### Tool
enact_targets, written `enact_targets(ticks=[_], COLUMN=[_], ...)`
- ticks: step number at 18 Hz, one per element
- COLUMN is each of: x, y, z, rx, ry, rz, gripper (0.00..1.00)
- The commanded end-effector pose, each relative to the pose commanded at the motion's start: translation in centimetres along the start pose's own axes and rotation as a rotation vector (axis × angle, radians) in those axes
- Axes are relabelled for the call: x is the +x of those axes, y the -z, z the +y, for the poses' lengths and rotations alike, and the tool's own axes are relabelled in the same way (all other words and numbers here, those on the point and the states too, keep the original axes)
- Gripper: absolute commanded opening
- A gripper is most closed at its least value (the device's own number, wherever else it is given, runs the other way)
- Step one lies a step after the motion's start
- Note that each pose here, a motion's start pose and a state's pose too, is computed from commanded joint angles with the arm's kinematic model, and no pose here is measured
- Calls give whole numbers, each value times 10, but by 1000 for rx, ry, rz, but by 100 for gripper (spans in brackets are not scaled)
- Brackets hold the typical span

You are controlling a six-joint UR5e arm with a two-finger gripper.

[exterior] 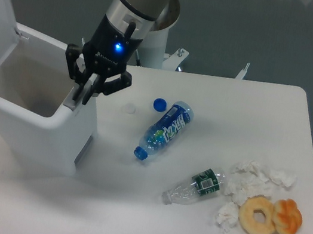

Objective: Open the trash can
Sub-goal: 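Withdraw the gripper from the open trash can back over the bottle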

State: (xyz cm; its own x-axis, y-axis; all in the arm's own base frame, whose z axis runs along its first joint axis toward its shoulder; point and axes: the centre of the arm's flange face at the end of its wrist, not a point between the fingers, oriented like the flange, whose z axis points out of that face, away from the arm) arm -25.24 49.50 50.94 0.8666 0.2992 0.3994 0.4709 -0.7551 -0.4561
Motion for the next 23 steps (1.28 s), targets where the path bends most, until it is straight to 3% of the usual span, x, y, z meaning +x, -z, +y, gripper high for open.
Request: enact_targets(ticks=[5,10,14,18,21,23], x=[-48,-104,-161,-206,-241,-260], y=[34,40,-10,-43,-57,-57], z=[-3,11,26,51,51,43], rx=[60,15,-212,-496,-609,-614], ry=[-50,-191,-426,-565,-658,-722], rz=[-80,-163,-235,-247,-266,-269], gripper=[100,100,100,100,100,100])
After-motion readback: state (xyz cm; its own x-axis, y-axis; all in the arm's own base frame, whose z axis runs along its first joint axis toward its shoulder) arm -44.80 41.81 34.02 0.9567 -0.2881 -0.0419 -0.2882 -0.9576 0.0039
